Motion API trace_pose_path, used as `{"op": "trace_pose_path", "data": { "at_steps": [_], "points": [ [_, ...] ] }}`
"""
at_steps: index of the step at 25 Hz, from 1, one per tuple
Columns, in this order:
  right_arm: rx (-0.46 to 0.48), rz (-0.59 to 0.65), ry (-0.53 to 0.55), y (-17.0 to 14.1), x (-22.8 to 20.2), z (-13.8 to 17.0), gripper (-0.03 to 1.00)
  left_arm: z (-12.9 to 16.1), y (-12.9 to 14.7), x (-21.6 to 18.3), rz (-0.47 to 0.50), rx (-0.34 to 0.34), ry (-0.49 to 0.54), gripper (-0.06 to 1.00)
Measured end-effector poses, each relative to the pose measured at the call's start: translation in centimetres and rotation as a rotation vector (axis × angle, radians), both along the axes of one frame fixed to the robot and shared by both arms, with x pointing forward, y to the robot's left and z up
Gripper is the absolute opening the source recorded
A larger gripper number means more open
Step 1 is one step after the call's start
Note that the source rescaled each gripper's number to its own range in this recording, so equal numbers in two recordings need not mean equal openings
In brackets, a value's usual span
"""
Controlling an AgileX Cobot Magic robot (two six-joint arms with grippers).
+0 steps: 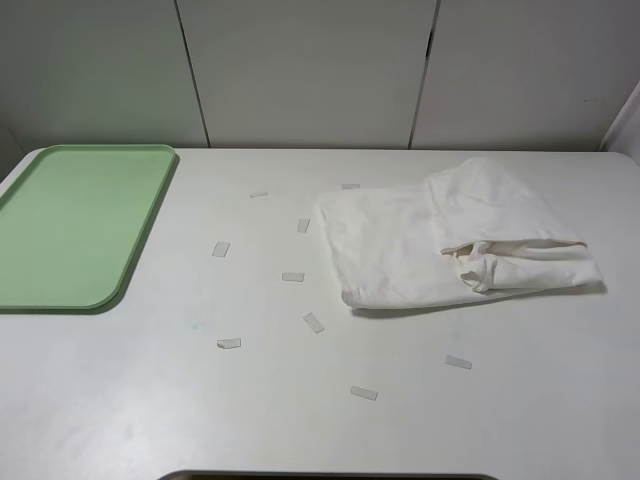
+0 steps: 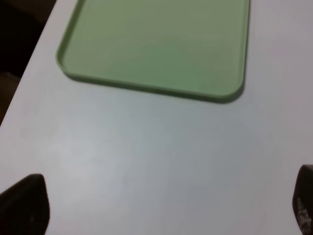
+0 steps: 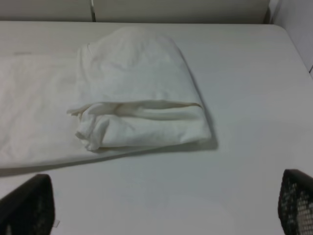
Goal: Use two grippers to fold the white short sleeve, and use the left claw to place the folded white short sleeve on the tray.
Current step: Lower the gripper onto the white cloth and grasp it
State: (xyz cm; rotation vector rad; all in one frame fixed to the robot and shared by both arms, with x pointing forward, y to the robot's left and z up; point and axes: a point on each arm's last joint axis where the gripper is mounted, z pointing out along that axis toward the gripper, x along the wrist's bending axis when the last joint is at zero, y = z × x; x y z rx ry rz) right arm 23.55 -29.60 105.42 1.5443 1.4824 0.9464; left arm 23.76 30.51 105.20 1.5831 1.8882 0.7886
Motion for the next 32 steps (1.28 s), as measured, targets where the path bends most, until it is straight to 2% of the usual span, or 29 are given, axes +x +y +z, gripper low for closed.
{"op": "trace_pose_path", "data": {
  "at_steps": [5, 6, 9, 14, 15, 21, 24, 29, 32],
  "points": [
    [0.0, 0.0, 0.0, 0.0, 0.0, 0.0, 1.0, 1.9, 0.1, 2.2, 0.0, -0.007, 0.101, 1.0],
    [0.0, 0.0, 0.0, 0.0, 0.0, 0.0, 1.0, 3.0, 0.2, 3.8, 0.0, -0.01, 0.153, 1.0],
    [0.0, 0.0, 0.0, 0.0, 0.0, 0.0, 1.0, 4.7, 0.4, 7.4, -0.009, -0.019, 0.217, 1.0],
    [0.0, 0.0, 0.0, 0.0, 0.0, 0.0, 1.0, 5.4, -0.1, 10.9, -0.048, -0.034, 0.224, 1.0],
    [0.0, 0.0, 0.0, 0.0, 0.0, 0.0, 1.0, 5.0, -0.6, 12.9, -0.078, -0.036, 0.245, 1.0],
    [0.0, 0.0, -0.001, 0.0, 0.0, 0.0, 1.0, 2.5, -2.7, 17.7, -0.146, -0.05, 0.318, 1.0],
    [0.0, 0.0, -0.001, 0.0, 0.0, 0.0, 1.0, -0.3, -5.5, 21.2, -0.208, -0.06, 0.361, 1.0],
    [0.0, 0.0, -0.001, 0.0, 0.0, 0.0, 1.0, -4.2, -9.6, 23.9, -0.274, -0.08, 0.398, 1.0],
    [0.0, 0.0, -0.001, 0.0, 0.0, 0.0, 1.0, -5.1, -10.8, 24.3, -0.291, -0.09, 0.398, 1.0]
  ]
}}
